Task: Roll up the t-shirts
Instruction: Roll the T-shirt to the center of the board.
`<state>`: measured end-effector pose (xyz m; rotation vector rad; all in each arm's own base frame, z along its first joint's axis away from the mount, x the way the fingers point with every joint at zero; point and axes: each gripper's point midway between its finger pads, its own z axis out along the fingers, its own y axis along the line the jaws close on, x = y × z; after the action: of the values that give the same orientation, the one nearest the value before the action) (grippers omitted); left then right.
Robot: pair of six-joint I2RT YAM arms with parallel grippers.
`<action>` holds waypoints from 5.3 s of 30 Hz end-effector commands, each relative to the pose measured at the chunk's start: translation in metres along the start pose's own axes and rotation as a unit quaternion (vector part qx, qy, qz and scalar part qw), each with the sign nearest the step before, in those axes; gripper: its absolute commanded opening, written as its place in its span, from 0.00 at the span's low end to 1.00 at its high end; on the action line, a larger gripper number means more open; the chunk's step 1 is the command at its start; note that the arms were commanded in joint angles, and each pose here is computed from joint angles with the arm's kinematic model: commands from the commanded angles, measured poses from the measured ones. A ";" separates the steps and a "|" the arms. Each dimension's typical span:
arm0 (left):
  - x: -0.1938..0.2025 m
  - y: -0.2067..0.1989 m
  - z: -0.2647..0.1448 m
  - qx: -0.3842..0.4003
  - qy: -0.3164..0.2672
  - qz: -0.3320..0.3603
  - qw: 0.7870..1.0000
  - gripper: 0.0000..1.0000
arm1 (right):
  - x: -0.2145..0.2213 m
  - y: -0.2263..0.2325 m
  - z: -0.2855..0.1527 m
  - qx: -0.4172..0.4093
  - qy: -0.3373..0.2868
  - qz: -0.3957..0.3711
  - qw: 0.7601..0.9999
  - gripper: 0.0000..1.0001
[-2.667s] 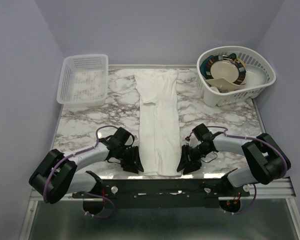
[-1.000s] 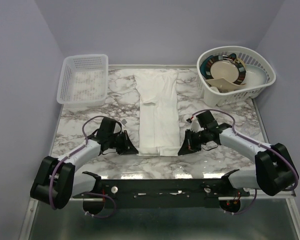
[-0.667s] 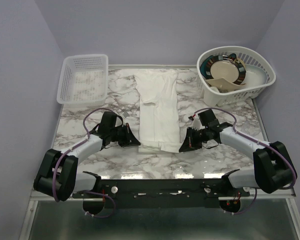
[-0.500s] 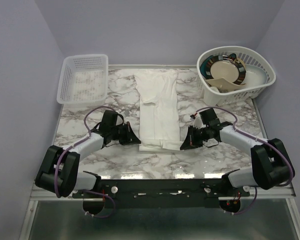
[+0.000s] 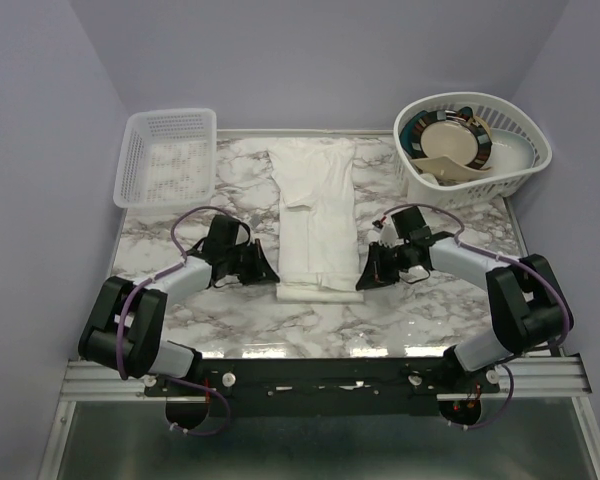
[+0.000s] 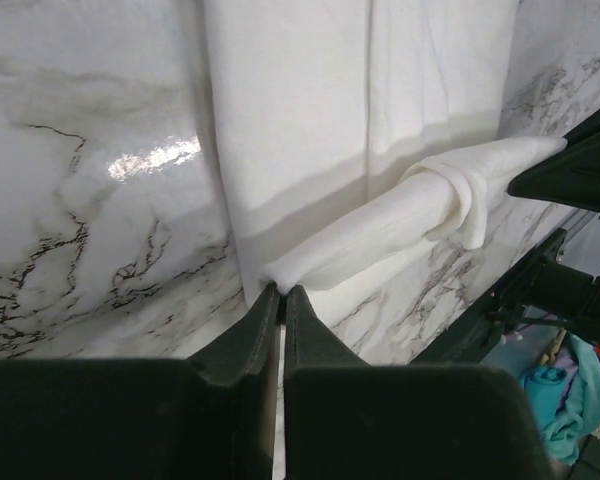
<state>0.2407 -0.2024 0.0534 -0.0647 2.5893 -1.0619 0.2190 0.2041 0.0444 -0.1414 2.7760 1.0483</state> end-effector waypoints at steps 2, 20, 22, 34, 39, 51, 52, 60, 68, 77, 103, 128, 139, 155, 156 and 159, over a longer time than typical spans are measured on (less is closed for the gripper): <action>-0.022 0.009 -0.004 -0.037 -0.039 0.033 0.998 0.36 | -0.013 -0.006 0.001 0.020 -0.008 -0.006 1.000 0.36; 0.010 -0.032 -0.028 0.086 0.064 0.146 0.983 0.09 | 0.009 0.037 -0.034 -0.028 0.027 -0.525 0.850 0.48; 0.010 -0.029 -0.024 0.084 0.070 0.145 0.983 0.07 | 0.025 0.042 -0.023 -0.039 0.047 -0.569 0.820 0.47; 0.016 -0.015 0.001 0.093 0.140 0.137 0.976 0.02 | -0.006 0.046 0.015 -0.012 0.055 -0.590 0.806 0.36; 0.013 -0.012 0.009 0.092 0.149 0.135 0.975 0.03 | -0.011 0.044 0.032 -0.011 0.081 -0.608 0.790 0.33; -0.075 -0.025 0.006 0.043 0.018 0.240 0.970 0.11 | -0.016 0.048 0.048 -0.021 0.109 -0.668 0.736 0.31; -0.079 -0.025 0.003 0.036 0.004 0.247 0.968 0.18 | -0.017 0.047 0.049 -0.020 0.109 -0.677 0.727 0.31; -0.083 -0.025 -0.043 -0.013 -0.108 0.310 0.944 0.40 | -0.075 0.030 0.054 0.116 0.048 -0.703 0.700 0.29; -0.059 -0.013 -0.070 -0.048 -0.124 0.352 0.926 0.43 | -0.070 0.079 0.023 0.046 0.002 -0.716 0.696 0.34; -0.062 -0.016 -0.084 -0.060 -0.158 0.337 0.926 0.43 | 0.012 0.058 0.033 -0.047 0.115 -0.736 0.666 0.32; -0.056 -0.025 -0.104 -0.057 -0.149 0.424 0.891 0.44 | -0.100 0.027 0.060 0.086 0.097 -0.727 0.675 0.25; -0.012 -0.086 -0.005 0.087 -0.007 0.378 0.921 0.23 | -0.088 -0.016 0.007 0.080 0.076 -0.595 0.796 0.37; -0.017 -0.080 0.005 0.074 -0.013 0.375 0.924 0.20 | -0.104 -0.009 0.012 0.080 0.060 -0.600 0.794 0.36; -0.025 -0.080 -0.027 0.045 -0.049 0.455 0.888 0.41 | -0.072 -0.049 0.017 0.109 0.168 -0.577 0.792 0.22; -0.025 -0.072 -0.026 0.029 -0.048 0.469 0.882 0.42 | -0.067 -0.049 0.014 0.106 0.177 -0.567 0.797 0.22; -0.032 -0.063 -0.027 0.008 -0.061 0.517 0.853 0.45 | -0.030 -0.045 0.006 0.078 0.215 -0.528 0.818 0.22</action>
<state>0.2491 -0.2429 0.1338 0.9537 2.0507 -0.7920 0.3181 0.1966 0.0218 -1.7695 2.1396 0.3696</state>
